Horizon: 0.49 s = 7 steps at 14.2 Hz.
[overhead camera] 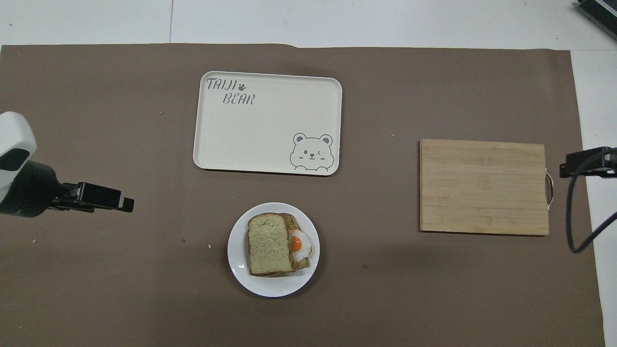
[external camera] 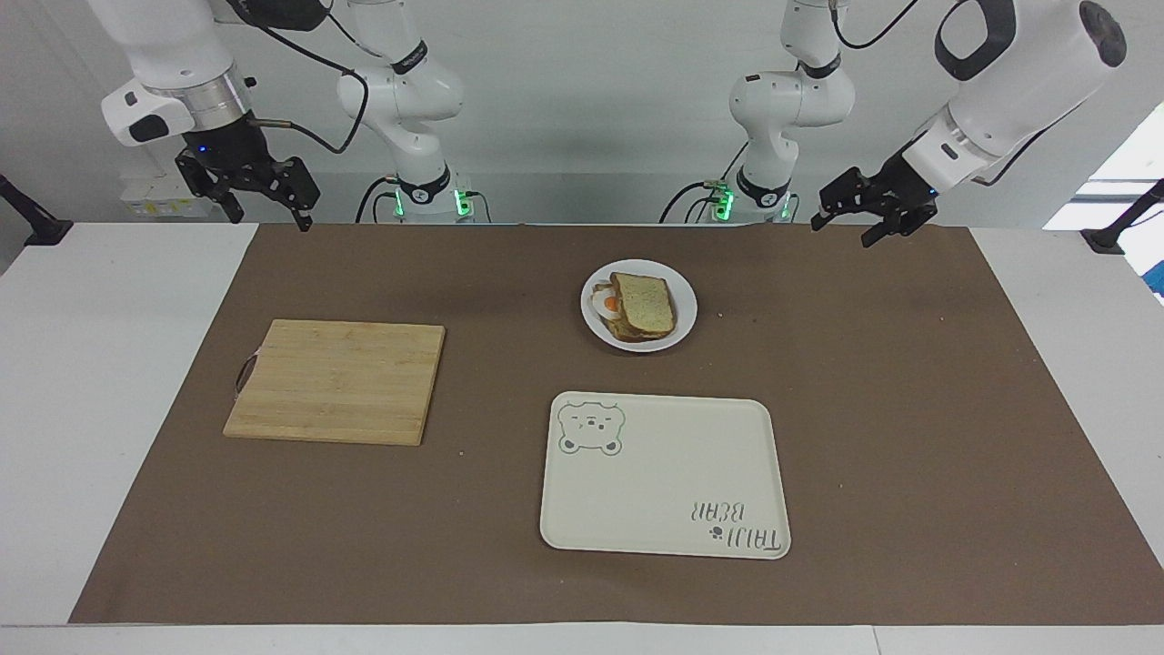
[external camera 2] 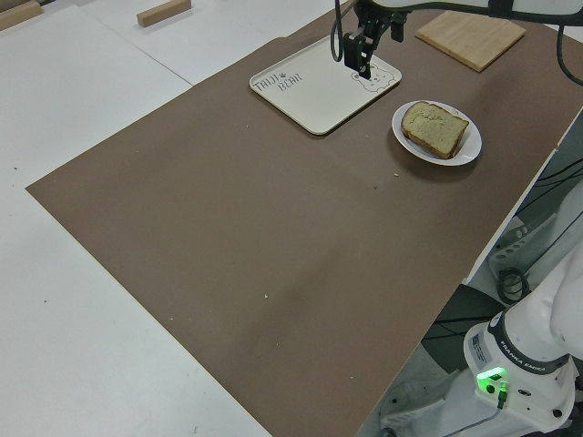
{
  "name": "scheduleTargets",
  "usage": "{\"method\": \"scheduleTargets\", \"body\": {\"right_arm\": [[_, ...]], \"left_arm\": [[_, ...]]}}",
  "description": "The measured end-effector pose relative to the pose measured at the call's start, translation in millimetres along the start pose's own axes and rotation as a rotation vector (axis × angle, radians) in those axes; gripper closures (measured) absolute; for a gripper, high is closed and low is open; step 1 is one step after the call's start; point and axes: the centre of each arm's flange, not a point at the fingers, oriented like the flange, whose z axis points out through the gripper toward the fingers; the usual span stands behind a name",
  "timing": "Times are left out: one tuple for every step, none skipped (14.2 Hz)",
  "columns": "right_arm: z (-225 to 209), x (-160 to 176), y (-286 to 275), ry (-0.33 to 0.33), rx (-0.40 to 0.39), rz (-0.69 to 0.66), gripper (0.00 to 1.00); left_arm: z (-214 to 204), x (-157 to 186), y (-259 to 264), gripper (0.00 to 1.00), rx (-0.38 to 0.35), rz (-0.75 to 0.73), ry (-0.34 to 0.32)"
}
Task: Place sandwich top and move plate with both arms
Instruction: 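Reach the left gripper to the white plate rim nearest the robot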
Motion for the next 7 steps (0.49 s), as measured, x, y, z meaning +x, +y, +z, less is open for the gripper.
{"method": "scheduleTargets", "body": {"right_arm": [[0, 0, 0, 0.0, 0.0, 0.0, 0.0], [0, 0, 0, 0.0, 0.0, -0.001, 0.0], [0, 0, 0, 0.0, 0.0, 0.0, 0.0], [0, 0, 0, 0.0, 0.0, -0.001, 0.0], [0, 0, -1, 0.0, 0.0, -0.001, 0.0], [0, 0, -2, 0.0, 0.0, -0.003, 0.0], [0, 0, -3, 0.001, 0.0, -0.005, 0.0]], "left_arm": [[17, 0, -5, 0.0, -0.031, 0.007, -0.001], [35, 0, -10, 0.0, -0.065, 0.018, -0.002], [53, -2, -14, 0.0, -0.099, 0.034, 0.0], [67, -4, -18, 0.0, -0.134, 0.05, 0.014], [82, -7, -23, 0.0, -0.167, 0.064, 0.041], [99, -12, -27, 0.0, -0.19, 0.078, 0.064], [116, -17, -28, 0.0, -0.201, 0.083, 0.074]]}}
